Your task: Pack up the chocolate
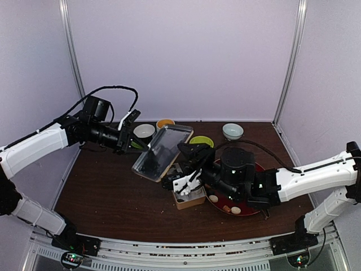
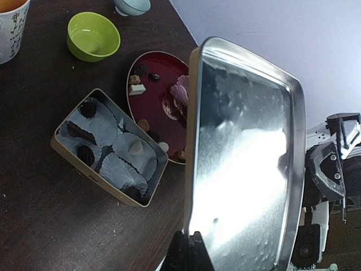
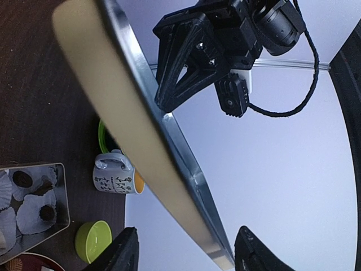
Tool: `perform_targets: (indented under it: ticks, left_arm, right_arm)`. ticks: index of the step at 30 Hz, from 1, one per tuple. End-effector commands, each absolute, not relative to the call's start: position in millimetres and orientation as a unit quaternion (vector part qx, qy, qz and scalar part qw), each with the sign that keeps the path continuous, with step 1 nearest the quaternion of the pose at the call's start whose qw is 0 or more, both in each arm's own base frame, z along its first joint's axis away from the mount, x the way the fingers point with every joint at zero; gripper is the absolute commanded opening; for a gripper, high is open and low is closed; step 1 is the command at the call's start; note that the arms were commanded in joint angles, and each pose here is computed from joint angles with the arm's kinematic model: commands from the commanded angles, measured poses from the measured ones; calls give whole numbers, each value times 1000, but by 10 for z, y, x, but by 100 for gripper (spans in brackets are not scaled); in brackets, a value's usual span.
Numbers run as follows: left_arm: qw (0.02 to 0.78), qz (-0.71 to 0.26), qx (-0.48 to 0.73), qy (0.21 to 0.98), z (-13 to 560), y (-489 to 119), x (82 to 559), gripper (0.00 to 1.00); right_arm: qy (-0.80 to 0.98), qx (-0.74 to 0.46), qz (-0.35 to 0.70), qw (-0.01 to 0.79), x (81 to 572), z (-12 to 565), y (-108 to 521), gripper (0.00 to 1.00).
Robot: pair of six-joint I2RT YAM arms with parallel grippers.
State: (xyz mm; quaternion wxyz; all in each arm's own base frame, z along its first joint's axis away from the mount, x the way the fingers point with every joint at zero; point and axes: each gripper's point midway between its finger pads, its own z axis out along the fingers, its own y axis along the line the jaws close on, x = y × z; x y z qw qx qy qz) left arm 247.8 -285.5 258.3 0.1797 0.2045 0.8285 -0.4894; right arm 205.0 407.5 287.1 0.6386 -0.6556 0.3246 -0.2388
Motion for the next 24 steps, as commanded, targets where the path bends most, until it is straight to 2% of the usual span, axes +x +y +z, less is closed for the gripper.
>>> perform_targets:
  ticks: [1, 5, 9, 15, 24]
  left_arm:
    - [183, -492, 230, 819, 2653, -2907, 2476, 0]
    - [181, -492, 234, 819, 2629, -2916, 2479, 0]
    - [176, -489, 244, 819, 2619, -2919, 2464, 0]
    - [170, -487, 253, 819, 2591, -2931, 2467, 0]
    - [188, -488, 270, 808, 2660, -2943, 2484, 19]
  right_arm:
    - [329, -643, -241, 648, 2030, 3006, 4129, 55]
    - [327, -656, -247, 633, 2018, 2883, 4164, 49]
    - [331, -671, -256, 612, 2041, 2766, 4176, 38]
    - [329, -681, -256, 602, 2027, 2689, 4177, 32]
    - [335, -678, -264, 598, 2060, 2663, 4167, 18]
